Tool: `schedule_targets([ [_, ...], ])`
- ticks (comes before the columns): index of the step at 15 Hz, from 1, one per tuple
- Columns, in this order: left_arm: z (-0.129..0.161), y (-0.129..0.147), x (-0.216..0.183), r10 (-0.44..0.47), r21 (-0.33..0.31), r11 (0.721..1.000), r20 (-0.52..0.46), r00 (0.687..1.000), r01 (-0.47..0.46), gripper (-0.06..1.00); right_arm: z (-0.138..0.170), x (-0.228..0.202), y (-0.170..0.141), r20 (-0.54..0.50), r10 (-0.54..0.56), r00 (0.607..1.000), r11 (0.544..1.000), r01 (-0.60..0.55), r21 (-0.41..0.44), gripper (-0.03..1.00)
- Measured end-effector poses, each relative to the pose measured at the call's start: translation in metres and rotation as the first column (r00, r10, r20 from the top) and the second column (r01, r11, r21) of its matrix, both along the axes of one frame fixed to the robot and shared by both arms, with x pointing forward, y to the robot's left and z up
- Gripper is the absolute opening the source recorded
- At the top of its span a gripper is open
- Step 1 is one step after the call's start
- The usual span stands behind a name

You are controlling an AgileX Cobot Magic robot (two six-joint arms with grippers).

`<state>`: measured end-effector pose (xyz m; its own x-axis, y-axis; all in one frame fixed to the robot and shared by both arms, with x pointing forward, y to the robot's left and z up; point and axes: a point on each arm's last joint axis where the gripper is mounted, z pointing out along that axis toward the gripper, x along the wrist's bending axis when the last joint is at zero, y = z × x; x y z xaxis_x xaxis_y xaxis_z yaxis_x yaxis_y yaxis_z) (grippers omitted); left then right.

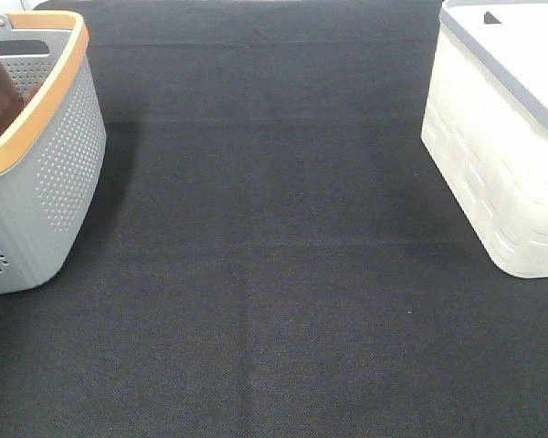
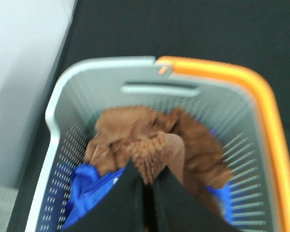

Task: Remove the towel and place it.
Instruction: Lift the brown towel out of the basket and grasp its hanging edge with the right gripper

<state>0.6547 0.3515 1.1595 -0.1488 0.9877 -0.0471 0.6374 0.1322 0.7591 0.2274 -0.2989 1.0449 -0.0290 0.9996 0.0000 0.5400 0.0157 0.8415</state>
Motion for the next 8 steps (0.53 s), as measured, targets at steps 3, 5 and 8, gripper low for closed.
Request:
schedule_targets([
  [3,0.057,-0.011,-0.033,-0.038,-0.039,0.998,0.200,0.979,0.047,0.00,0.000,0.000,0.000,0.000,0.000,1.000,1.000,0.000,0.000,0.72],
  [5,0.084,-0.019,-0.048,-0.048,-0.100,0.991,0.330,0.943,0.086,0.00,0.000,0.000,0.000,0.000,0.000,1.000,1.000,0.000,0.000,0.72],
  [8,0.102,-0.027,-0.057,-0.075,-0.153,0.976,0.432,0.899,0.155,0.00,0.000,0.000,0.000,0.000,0.000,1.000,1.000,0.000,0.000,0.72],
])
